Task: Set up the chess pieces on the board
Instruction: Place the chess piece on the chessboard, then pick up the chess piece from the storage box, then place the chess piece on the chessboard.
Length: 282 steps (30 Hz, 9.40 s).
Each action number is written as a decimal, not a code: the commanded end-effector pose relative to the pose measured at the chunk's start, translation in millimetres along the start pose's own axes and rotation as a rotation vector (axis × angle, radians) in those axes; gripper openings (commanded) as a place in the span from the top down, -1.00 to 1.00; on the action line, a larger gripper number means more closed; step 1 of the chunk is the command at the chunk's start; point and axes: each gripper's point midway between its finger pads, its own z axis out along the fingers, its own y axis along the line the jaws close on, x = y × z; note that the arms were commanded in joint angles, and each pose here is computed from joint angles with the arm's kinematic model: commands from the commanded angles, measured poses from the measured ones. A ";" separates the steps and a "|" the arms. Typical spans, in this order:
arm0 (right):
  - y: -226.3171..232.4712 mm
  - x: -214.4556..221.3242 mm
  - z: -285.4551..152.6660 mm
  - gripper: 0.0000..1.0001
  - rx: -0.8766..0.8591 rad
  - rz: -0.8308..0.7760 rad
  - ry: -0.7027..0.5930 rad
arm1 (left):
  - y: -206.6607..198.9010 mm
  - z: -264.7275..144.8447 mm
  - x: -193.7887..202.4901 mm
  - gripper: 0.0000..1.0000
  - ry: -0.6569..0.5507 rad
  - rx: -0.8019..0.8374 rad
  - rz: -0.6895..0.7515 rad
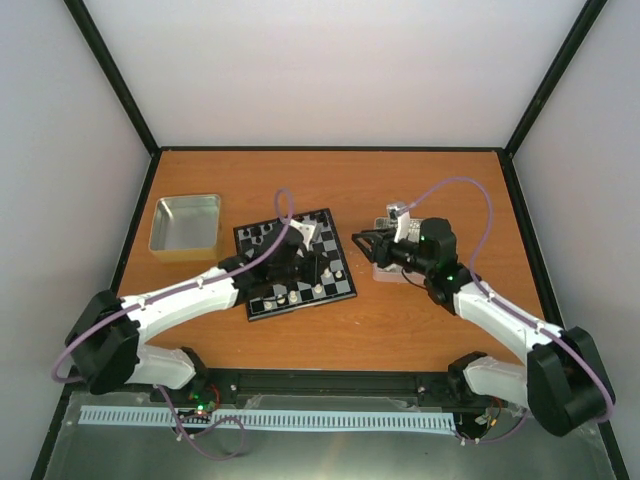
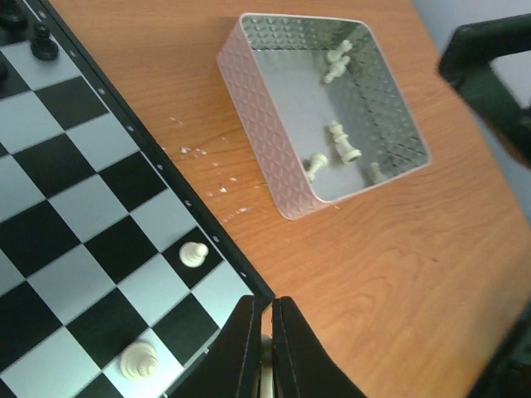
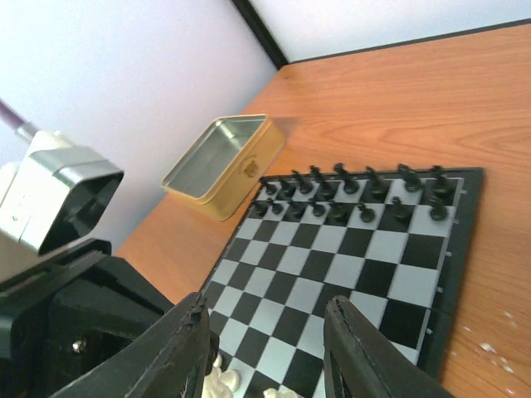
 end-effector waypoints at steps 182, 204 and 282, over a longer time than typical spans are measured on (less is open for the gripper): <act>-17.3 28.6 40.4 0.63 0.170 0.843 0.118 | -13.6 -29.4 -33.7 -0.64 -0.221 0.259 -0.103; 24.4 17.3 44.4 0.61 0.048 0.840 0.185 | -16.3 -18.1 -56.1 -0.06 -0.257 0.231 -0.092; -103.7 49.8 -56.9 -0.05 0.694 0.614 0.021 | 37.1 42.2 29.5 0.99 0.683 -0.342 0.228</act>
